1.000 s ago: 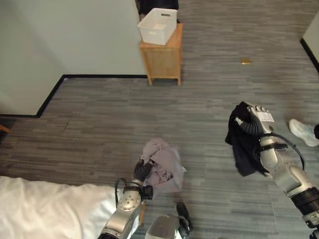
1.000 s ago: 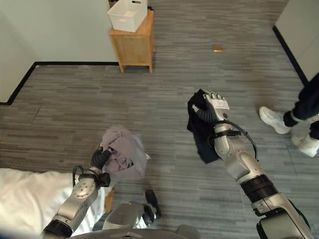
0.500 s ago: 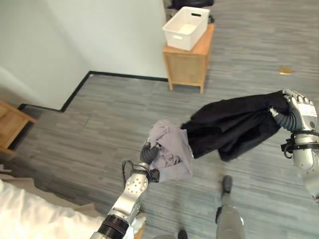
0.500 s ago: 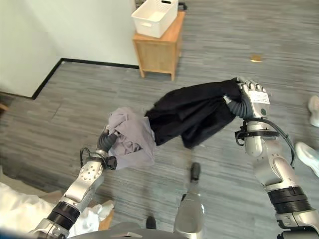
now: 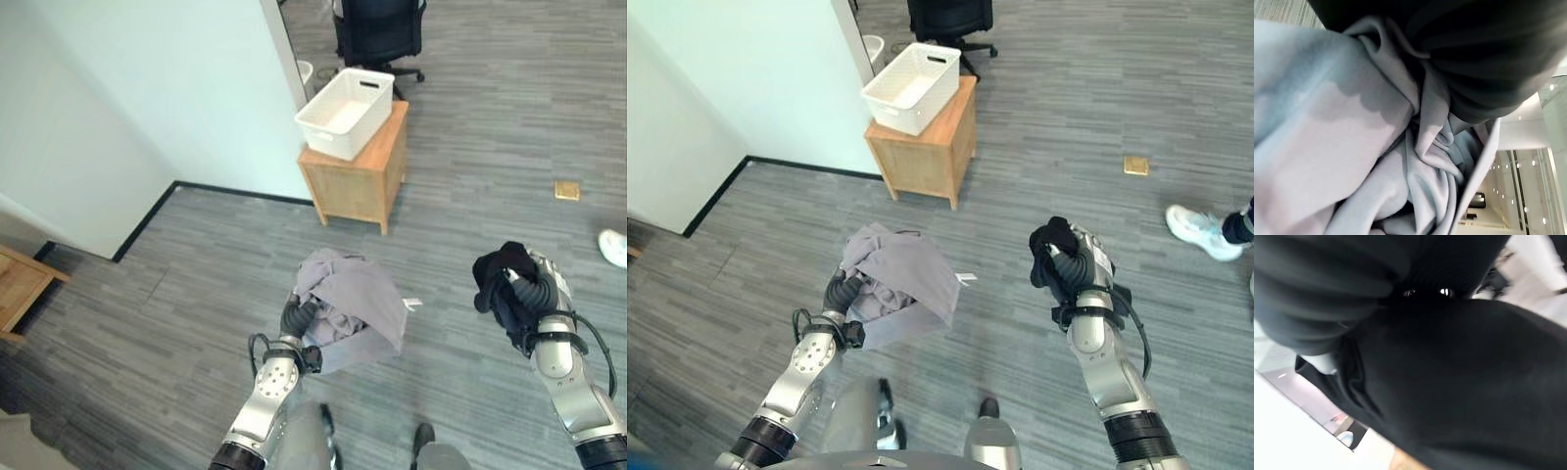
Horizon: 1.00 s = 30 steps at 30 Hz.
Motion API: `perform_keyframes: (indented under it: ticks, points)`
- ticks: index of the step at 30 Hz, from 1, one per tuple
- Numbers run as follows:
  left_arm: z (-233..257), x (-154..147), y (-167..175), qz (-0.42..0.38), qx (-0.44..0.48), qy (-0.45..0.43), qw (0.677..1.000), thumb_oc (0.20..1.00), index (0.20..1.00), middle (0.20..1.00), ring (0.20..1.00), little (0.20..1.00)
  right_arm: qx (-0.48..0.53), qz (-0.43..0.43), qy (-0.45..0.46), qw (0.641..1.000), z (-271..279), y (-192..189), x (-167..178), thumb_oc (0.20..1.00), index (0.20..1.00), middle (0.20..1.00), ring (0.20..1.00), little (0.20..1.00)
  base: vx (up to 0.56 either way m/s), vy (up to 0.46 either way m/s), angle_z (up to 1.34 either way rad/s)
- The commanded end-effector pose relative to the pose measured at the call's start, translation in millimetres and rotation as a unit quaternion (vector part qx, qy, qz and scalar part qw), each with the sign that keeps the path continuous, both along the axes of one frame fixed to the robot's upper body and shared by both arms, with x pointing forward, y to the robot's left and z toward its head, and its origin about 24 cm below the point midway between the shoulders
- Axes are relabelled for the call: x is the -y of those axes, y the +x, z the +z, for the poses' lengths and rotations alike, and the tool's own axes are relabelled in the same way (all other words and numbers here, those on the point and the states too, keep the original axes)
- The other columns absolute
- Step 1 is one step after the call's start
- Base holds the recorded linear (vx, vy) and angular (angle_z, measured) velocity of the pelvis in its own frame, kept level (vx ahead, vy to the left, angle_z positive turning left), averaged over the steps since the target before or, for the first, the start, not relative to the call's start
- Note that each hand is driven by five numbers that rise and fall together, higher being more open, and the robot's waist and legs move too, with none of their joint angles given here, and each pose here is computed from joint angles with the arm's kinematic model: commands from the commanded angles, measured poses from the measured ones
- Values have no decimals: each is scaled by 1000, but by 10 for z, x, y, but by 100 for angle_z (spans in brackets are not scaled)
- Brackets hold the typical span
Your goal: Pick up bed clothes into laundry basket.
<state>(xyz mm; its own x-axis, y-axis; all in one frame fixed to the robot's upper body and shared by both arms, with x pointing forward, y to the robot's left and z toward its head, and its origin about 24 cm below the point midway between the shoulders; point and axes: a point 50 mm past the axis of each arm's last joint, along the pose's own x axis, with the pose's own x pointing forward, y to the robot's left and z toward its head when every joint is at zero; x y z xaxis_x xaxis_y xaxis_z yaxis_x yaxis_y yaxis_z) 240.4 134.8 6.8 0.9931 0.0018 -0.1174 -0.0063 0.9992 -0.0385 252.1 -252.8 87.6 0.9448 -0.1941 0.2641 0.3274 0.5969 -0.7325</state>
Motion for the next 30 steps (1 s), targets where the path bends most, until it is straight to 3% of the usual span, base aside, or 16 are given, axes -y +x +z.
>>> perform_keyframes:
  ticks: [1,6,14,16,20,23,30]
  points:
    - [396,38,153,-24,98,2,995,200,200,200,200,200,130,37,-75,988,639,160,-29,200,200,200,200,200,387,-43,-9]
    - [285,29,69,-34,71,7,997,200,200,200,200,200,203,20,-124,971,1010,239,-23,200,200,200,200,200,621,-85,15]
    - [328,122,130,-75,76,30,994,200,200,200,200,200,260,-11,-88,962,1283,242,76,200,200,200,200,200,350,-72,45]
    - [330,124,132,-75,77,30,994,200,200,200,200,200,260,-11,-88,961,1286,245,76,200,200,200,200,200,208,-182,124]
    - [277,157,62,-121,67,26,990,200,200,200,200,200,208,-119,-208,948,1662,466,637,200,200,200,200,200,386,-458,109]
    - [198,167,26,-130,53,23,990,200,200,200,200,200,176,-152,-203,951,1697,559,826,200,200,200,200,200,216,-234,160]
    - [98,94,-95,-120,27,8,992,200,200,200,200,200,160,-133,-219,953,1819,769,716,200,200,200,200,200,154,-221,20]
